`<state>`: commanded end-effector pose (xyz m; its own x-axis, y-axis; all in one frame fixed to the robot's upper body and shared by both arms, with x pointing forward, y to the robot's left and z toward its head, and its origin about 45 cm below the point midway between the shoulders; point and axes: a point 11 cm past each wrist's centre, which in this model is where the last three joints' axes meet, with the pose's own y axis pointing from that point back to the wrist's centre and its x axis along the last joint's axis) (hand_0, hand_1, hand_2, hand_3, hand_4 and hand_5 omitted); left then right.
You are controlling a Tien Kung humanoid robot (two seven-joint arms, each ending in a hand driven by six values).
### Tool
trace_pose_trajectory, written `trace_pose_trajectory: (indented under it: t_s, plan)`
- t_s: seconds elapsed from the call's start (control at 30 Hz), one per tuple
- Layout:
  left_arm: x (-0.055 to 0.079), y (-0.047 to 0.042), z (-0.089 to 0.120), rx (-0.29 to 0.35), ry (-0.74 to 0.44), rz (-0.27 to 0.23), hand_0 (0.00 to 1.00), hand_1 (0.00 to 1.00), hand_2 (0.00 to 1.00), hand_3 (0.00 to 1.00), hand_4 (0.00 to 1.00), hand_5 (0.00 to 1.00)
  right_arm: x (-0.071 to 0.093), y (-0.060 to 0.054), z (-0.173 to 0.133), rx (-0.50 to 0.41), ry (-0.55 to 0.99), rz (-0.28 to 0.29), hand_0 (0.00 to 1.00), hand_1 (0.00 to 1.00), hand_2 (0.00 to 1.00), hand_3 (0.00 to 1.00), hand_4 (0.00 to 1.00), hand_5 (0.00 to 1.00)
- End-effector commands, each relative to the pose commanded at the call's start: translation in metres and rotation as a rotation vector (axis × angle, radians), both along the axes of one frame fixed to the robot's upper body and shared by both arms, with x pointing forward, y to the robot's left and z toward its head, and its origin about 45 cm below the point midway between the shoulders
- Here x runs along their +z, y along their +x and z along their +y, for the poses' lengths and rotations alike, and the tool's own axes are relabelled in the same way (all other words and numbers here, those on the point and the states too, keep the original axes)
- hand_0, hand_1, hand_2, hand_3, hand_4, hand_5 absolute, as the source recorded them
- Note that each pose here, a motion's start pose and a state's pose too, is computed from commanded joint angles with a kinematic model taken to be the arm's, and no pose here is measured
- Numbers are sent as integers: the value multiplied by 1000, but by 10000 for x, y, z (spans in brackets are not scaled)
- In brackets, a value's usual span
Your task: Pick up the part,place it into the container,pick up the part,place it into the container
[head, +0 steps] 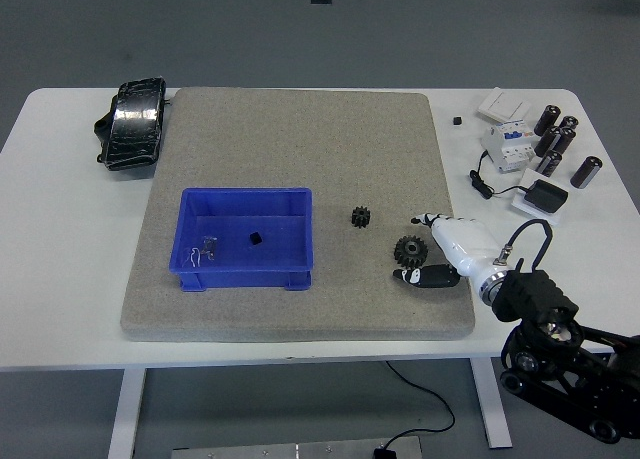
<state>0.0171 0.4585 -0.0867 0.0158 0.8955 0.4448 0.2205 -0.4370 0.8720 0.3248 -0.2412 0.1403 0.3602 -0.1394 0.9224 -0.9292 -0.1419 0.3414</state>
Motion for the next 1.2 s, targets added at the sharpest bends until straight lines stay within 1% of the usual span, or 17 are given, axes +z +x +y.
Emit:
trace_pose_trajectory:
  t_s: [0.03,0.23,0.27,0.43,0.47,0.63,0.67,0.83,0.87,1.03,1.07,1.2]
  plan:
    - [0,1,-1,0,0,0,685,668,597,575,622,394,-3,0,5,1,0,0,507,647,718,793,867,484]
    - [-2,7,-4,-2,-1,-1,685,668,597,575,622,394,-20,15,47,18,-6,-8,507,647,718,793,867,484]
    - [-1,7,-3,-2,-1,-1,685,667,597,575,622,394,-21,16,51,21,-7,-10,442,567,607,714,754,394]
    - [2,2,3,-2,0,0,685,667,597,575,622,394,-48,14,51,31,-22,-9,442,567,607,714,754,394]
    - [2,1,4,-2,0,0,685,667,596,574,623,393,-55,13,48,32,-25,-8,394,491,538,686,653,329]
    - [-1,-3,0,-2,-2,-1,685,667,596,574,623,393,-94,2,34,35,-36,-1,394,491,538,686,653,329]
    - [-1,-3,0,-2,-2,-1,685,667,596,569,622,391,-100,-1,33,36,-37,-1,379,480,496,683,635,318]
    - [0,-1,5,-2,-1,-3,685,667,596,569,622,391,-113,-8,29,44,-40,-5,379,480,496,683,635,318]
    - [0,-1,6,-2,-1,-4,685,667,596,566,621,392,-112,-8,28,45,-41,-7,407,483,455,622,393,97]
    - [3,1,11,-1,1,-5,685,667,596,566,621,392,-101,-2,19,46,-36,-14,407,483,455,622,393,97]
    - [3,0,12,0,1,-5,684,667,596,565,618,389,-95,0,19,45,-32,-17,409,473,421,513,344,19]
    - [2,-2,9,0,0,-5,684,667,596,565,618,389,-40,12,37,46,-6,-40,409,473,421,513,344,19]
